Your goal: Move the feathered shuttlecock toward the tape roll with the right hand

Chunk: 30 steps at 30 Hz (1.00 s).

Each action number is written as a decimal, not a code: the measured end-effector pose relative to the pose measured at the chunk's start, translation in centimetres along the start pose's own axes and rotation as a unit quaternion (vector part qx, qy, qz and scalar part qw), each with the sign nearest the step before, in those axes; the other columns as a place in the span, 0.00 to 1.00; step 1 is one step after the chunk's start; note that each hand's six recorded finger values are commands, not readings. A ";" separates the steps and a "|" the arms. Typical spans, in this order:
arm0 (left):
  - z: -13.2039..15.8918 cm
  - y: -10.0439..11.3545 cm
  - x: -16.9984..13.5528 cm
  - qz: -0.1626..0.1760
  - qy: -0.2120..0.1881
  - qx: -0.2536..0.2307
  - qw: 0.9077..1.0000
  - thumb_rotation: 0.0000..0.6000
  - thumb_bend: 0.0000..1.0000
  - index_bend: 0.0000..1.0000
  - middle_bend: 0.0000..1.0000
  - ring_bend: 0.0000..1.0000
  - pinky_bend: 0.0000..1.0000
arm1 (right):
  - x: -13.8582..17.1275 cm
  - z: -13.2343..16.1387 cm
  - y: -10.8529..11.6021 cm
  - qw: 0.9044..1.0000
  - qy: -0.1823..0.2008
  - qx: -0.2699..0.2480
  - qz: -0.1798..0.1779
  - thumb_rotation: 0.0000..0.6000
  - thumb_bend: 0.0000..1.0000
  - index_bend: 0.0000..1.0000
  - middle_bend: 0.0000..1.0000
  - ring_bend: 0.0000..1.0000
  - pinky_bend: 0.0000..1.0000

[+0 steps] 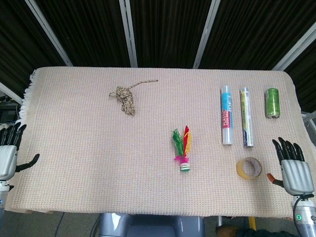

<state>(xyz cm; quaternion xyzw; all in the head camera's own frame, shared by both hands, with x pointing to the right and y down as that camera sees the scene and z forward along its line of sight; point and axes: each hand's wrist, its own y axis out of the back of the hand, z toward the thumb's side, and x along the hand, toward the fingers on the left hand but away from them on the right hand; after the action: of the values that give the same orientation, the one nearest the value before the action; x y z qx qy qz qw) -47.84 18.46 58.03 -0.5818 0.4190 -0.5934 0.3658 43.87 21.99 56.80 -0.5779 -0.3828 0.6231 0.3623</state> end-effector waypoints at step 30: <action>0.4 -0.2 0.0 0.003 0.002 0.014 1.000 0.81 0.26 0.00 0.00 0.00 0.00 | -7.0 9.2 -0.3 0.968 0.238 0.076 -0.015 1.00 0.11 0.31 0.07 0.00 0.01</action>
<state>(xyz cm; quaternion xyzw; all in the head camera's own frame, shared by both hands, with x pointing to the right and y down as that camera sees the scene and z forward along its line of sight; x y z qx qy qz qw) -47.40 18.56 58.20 -0.5744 0.4131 -0.5991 0.3748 35.19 15.30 60.51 -0.6750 -0.2454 0.4892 0.4948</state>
